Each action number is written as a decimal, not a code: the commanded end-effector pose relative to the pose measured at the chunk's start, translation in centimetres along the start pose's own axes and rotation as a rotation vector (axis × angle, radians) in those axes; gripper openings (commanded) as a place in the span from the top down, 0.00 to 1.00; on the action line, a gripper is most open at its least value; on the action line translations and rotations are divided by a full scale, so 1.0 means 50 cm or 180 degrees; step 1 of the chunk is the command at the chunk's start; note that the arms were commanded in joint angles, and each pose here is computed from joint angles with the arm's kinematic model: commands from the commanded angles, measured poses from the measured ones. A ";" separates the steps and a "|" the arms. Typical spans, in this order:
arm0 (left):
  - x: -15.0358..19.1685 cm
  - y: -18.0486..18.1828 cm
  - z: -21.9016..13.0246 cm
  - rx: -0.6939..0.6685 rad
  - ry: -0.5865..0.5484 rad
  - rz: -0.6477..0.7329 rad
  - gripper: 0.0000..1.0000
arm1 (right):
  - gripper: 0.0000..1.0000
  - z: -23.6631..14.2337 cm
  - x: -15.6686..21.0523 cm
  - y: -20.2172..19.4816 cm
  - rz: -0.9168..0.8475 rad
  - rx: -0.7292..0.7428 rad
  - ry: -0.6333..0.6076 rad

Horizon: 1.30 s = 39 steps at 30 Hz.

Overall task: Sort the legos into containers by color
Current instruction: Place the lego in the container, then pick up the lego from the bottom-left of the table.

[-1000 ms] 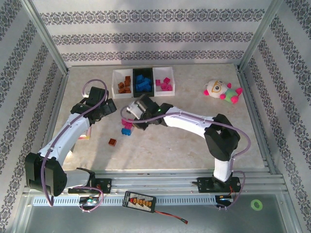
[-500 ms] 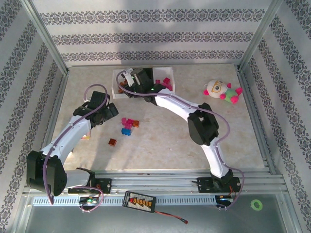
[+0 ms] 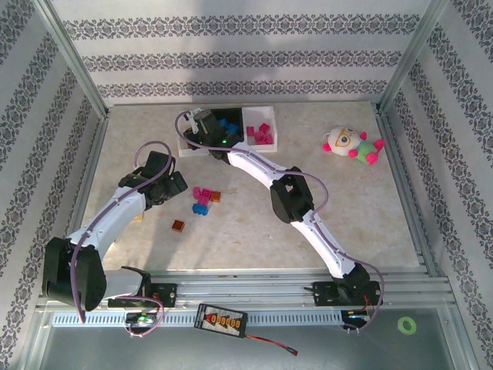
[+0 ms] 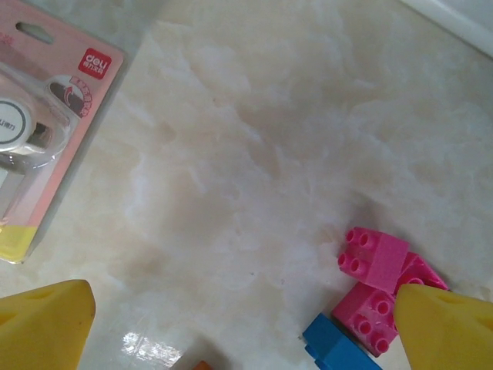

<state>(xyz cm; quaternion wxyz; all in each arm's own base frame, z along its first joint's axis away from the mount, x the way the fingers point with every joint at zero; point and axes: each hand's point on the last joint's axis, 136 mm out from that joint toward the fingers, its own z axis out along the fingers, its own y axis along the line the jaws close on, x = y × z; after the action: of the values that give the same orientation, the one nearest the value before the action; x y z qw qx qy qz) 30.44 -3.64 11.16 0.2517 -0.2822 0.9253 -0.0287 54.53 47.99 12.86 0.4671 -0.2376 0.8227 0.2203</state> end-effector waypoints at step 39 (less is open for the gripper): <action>0.219 0.032 0.085 -0.0667 0.0752 -0.1686 0.31 | 0.25 -0.387 0.006 0.032 -0.0187 -0.0209 -0.0004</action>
<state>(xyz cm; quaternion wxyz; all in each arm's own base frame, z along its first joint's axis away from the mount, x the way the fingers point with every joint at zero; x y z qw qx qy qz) 23.45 -7.03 2.51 0.0990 -0.5238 0.8458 -0.0197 40.65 38.37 18.16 0.4270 -0.2810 0.8289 0.2274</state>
